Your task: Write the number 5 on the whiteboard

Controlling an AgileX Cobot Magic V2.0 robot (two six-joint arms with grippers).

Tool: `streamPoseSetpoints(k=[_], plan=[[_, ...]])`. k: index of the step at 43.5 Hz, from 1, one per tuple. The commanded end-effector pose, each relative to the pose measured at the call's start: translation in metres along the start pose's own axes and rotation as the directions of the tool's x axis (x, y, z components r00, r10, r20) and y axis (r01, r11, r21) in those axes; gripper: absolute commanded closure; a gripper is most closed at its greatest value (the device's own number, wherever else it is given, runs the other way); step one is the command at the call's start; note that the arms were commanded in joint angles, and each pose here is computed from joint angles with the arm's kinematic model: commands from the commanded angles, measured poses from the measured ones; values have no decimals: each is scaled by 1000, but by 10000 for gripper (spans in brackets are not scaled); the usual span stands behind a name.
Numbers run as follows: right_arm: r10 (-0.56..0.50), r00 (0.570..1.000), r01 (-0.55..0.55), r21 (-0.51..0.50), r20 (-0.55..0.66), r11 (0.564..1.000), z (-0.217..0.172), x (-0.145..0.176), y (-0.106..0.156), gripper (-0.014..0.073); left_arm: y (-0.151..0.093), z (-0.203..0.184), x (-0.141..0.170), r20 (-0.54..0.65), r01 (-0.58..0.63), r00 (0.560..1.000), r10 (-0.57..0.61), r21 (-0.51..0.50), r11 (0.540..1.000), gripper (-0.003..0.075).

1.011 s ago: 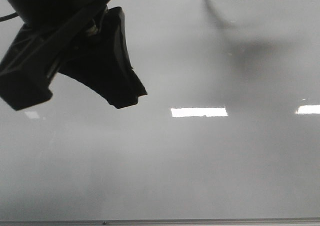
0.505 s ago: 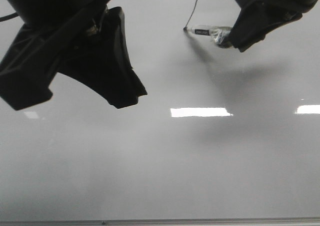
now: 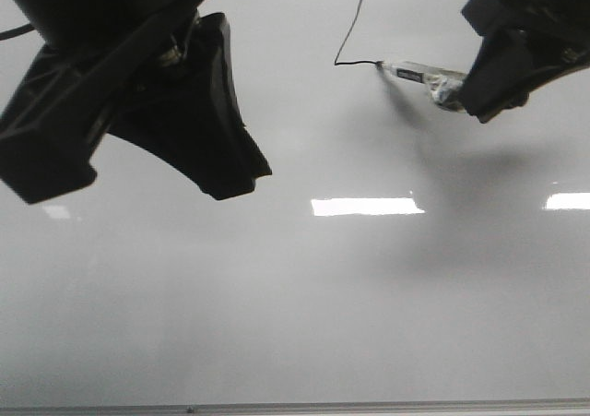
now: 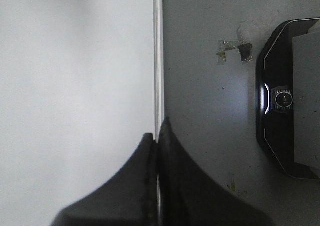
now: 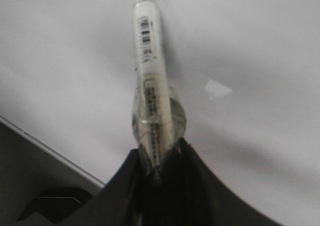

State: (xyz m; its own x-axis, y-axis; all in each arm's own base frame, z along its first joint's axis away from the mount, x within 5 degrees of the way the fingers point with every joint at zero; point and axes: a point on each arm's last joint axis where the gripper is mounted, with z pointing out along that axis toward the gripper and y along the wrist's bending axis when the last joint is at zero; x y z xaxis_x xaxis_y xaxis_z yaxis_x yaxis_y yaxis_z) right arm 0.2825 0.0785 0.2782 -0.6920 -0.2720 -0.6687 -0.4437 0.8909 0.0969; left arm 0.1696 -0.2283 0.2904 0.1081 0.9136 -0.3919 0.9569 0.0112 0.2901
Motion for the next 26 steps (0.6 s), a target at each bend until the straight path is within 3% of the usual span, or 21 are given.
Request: streamPoseSetpoints(k=[1, 12, 26], plan=[[37, 997, -40, 40, 66, 998, -14, 1, -6, 657, 4, -19, -10, 91, 14, 996, -9, -58, 998, 741], [48, 998, -48, 1, -41, 999, 12, 36, 8, 657, 4, -19, -10, 91, 14, 996, -9, -58, 998, 741], [-19, 1000, 18, -92, -12, 996, 41, 20, 50, 657, 4, -19, -10, 91, 14, 996, -9, -58, 998, 741]])
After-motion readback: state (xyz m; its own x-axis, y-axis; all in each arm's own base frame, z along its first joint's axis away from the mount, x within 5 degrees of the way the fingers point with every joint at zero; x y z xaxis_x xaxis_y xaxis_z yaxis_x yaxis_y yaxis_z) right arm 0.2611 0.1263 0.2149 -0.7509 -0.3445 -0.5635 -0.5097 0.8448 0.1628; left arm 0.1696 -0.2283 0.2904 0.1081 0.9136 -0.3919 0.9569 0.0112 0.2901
